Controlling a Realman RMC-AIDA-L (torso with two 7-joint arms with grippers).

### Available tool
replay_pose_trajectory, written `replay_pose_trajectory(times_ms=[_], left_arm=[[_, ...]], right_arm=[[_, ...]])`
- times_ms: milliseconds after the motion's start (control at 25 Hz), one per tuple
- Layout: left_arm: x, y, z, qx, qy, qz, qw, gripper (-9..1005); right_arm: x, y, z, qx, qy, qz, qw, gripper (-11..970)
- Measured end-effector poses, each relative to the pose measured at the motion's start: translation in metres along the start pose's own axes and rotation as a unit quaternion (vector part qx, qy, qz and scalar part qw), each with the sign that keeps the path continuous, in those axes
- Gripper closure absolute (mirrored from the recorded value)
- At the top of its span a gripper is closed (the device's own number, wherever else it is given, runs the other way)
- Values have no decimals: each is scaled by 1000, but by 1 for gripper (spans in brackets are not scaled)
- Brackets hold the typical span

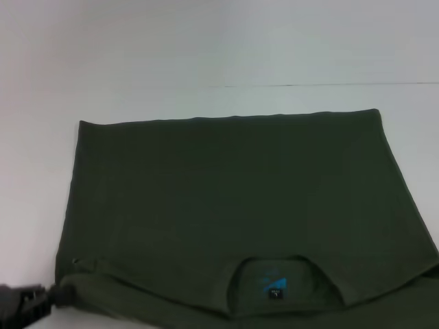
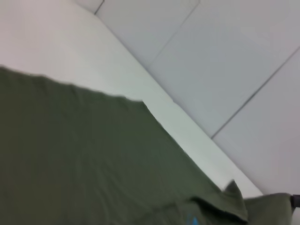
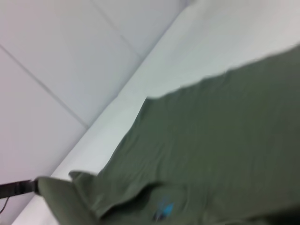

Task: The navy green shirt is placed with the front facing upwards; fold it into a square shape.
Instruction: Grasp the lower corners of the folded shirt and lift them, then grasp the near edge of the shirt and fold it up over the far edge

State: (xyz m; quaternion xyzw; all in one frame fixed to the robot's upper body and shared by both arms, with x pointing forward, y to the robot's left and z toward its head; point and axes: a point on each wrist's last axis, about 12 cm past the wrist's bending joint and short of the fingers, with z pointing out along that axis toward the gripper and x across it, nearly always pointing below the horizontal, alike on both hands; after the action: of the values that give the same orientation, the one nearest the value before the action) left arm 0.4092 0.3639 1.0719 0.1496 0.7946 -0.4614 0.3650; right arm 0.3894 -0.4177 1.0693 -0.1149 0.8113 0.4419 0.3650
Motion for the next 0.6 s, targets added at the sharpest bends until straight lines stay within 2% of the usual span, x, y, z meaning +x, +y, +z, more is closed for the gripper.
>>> replay_pose_trajectory(times_ms=[120,240,440,600], left_arm=[[-18,8,4,-12,-23,11,1000,942],[-41,21,11,-29,-50,17,998,941],[-92,44,40,-63,-70,33,995,938],[-126,59,65,-114,-87,40,989,936]], right_arm=[[-22,-7,8,8,-31,-16,999,913],[-53,-16,20,25,-66,-36,997,912],[-105,-34,53,64,-93,-54,992,911],[-140,-48,88,108,-105,-65,986,910]])
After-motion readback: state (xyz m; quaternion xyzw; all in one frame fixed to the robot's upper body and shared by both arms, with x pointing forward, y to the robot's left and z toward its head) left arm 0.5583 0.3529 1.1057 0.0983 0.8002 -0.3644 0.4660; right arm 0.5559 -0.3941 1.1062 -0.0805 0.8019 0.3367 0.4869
